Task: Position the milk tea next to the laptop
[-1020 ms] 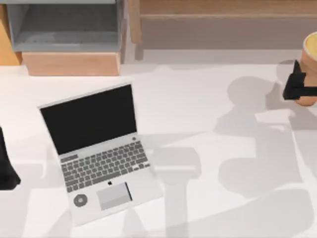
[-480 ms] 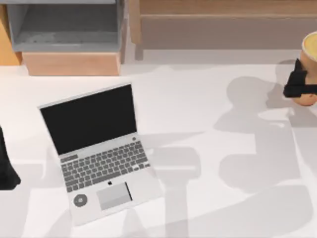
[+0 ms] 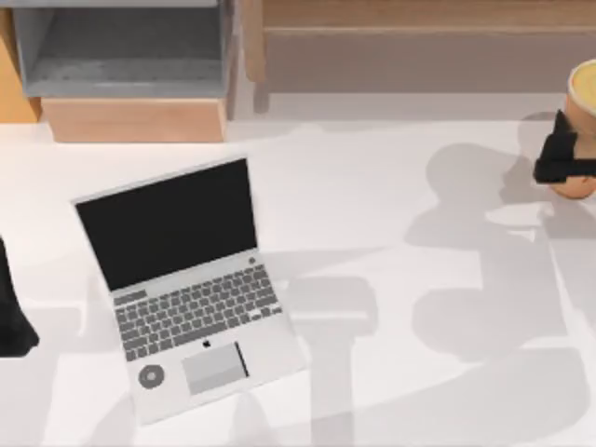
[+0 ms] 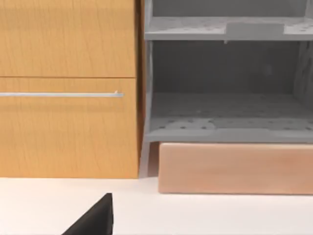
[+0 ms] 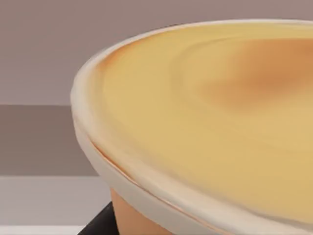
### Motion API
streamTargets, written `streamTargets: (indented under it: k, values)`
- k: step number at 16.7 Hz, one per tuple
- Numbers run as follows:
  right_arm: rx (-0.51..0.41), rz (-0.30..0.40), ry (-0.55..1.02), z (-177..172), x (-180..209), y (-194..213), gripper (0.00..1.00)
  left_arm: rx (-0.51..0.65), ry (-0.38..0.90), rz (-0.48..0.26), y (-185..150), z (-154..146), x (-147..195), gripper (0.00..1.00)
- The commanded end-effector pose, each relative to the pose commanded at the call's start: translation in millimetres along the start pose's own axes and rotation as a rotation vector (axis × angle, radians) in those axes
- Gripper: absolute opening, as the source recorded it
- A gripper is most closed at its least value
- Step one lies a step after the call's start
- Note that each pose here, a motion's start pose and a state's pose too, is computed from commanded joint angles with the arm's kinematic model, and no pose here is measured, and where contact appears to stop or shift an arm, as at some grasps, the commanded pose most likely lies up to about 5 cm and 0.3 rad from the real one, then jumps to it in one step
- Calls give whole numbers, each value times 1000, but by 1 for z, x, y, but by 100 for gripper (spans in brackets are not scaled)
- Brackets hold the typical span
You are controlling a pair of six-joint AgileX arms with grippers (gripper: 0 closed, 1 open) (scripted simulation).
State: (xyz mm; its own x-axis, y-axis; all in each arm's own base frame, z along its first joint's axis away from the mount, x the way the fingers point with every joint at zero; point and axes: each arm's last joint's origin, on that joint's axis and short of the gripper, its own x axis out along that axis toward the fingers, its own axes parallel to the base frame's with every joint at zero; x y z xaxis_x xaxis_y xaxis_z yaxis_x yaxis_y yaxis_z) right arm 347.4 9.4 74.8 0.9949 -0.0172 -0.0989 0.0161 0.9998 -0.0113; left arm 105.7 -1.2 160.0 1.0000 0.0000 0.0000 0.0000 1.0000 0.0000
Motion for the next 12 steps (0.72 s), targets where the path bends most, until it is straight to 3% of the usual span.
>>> streamTargets:
  k: [2,12]
  values:
    - [0,0,0,0,0,0,0,0,0,0,0,0,0,100]
    - [1,1,-1,3,-1,0,0,0,0,0,0,0,0,100]
